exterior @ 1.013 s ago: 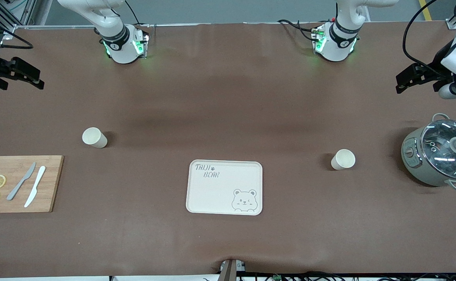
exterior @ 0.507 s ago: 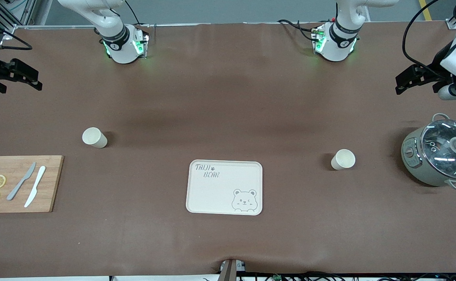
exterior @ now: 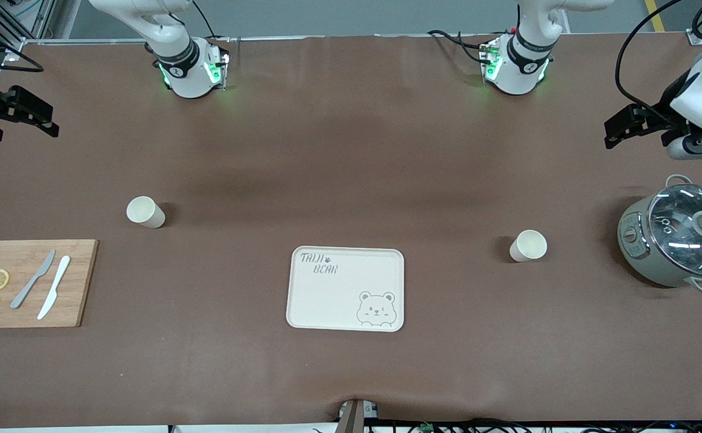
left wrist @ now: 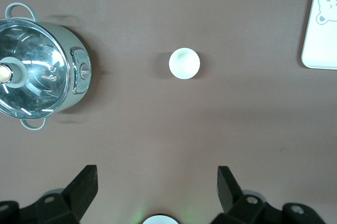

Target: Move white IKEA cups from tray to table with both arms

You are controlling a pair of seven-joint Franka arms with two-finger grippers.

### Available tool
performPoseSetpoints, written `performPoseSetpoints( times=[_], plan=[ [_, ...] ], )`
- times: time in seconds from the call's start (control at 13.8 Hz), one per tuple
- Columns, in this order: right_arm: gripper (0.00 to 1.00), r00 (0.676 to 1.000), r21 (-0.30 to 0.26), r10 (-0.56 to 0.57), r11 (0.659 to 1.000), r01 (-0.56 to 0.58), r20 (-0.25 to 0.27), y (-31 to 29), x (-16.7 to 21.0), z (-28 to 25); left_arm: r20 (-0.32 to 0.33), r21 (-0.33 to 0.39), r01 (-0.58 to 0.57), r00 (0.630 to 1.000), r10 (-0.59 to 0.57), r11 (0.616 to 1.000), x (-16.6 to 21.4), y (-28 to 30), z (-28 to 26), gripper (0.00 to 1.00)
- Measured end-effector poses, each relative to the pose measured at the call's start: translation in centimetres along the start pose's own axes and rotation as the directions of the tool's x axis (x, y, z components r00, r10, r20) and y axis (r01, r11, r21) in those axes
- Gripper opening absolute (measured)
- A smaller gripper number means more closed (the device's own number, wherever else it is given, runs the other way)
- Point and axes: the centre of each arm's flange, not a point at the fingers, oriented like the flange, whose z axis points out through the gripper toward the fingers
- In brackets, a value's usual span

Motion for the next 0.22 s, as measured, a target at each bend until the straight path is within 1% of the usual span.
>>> performPoseSetpoints(
  times=[0.22],
  plan=[
    [1.0,1.0,0.002,0.004,1.0,-0.004,0.019,0.19,-0.24,0.14,-0.005,-0.001,0.002,1.0,-0.002,1.0,0.04,-0.08,-0.16,1.0]
  ],
)
